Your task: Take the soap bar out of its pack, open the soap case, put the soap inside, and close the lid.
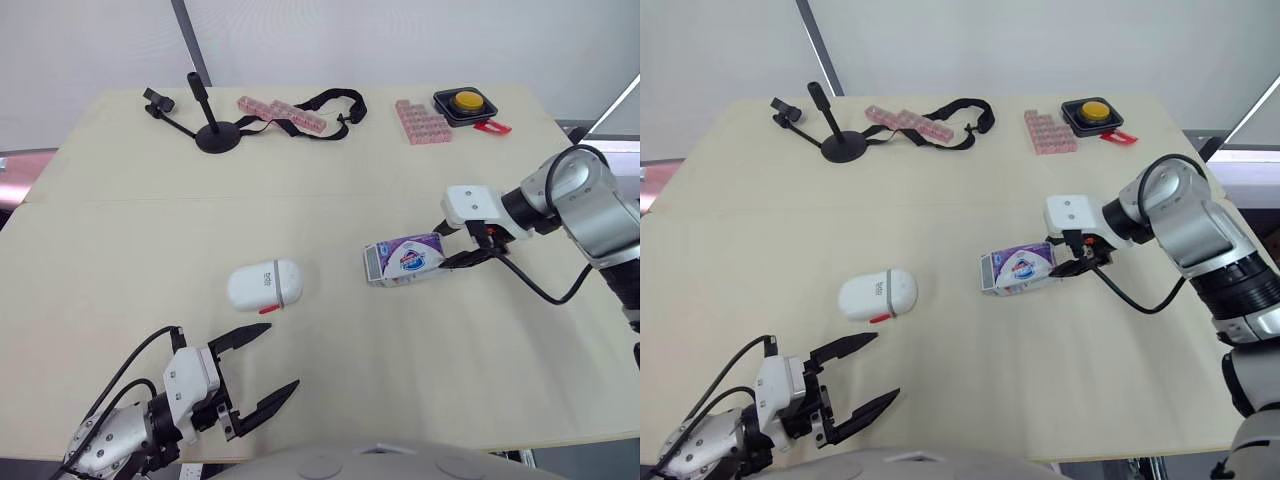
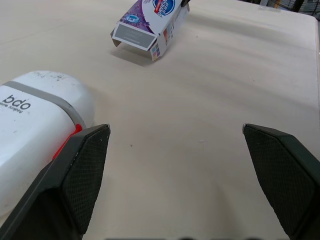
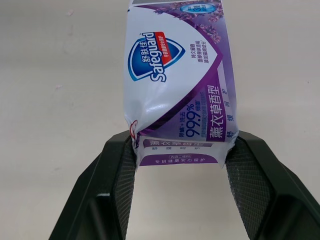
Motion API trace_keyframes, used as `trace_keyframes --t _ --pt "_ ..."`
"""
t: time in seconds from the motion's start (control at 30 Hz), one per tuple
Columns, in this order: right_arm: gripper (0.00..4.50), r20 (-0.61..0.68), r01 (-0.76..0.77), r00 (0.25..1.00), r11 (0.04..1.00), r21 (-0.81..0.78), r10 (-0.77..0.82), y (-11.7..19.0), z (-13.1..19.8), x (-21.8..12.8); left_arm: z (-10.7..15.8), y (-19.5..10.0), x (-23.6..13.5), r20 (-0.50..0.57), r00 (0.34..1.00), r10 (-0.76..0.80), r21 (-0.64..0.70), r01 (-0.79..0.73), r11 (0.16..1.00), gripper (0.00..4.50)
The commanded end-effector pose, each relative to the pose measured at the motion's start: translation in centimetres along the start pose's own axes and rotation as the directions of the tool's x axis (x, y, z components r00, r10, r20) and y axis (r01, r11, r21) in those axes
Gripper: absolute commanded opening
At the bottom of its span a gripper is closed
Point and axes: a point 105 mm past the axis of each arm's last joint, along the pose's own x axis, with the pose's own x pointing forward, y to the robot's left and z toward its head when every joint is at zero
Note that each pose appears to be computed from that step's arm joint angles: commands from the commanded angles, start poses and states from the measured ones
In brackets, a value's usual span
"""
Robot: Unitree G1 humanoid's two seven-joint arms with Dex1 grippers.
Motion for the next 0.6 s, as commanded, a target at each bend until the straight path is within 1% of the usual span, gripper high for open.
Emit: trace_keyframes --t 0.03,0.37,0.43,0.47,0.57,0.6 --pt "2.57 -0.015 0.007 1.000 0.997 -0.073 -0.008 -0.1 1.2 -2.0 0.9 0.0 0.3 0.025 1.000 -0.013 0.015 0.012 1.000 4.50" --pt "2.57 -0.132 -0.004 0.991 0.982 -0.190 -0.021 -0.3 1.0 -3.0 0.9 0.3 0.9 0.029 0.999 -0.015 0.014 0.015 1.000 4.50" --pt "2.57 -0.128 -0.037 0.992 0.985 -0.167 0.015 0.1 1.0 -3.0 0.8 0.2 0.9 0.029 0.999 -0.015 0.011 0.015 1.000 4.50" --pt "2.57 -0.094 -0.043 0.995 0.990 -0.135 0.030 0.3 1.4 -2.9 0.8 0.2 0.9 0.029 0.999 -0.015 0.010 0.015 1.000 4.50" --pt "2.57 -0.133 -0.043 0.991 0.994 -0.097 0.030 0.2 0.9 -3.2 0.7 0.2 0.9 0.030 0.999 -0.011 0.009 0.011 1.000 4.50" --pt "2.57 -0.123 -0.057 0.991 0.993 -0.100 0.044 0.4 1.2 -3.1 0.7 0.2 0.9 0.030 1.000 -0.009 0.008 0.009 1.000 4.50"
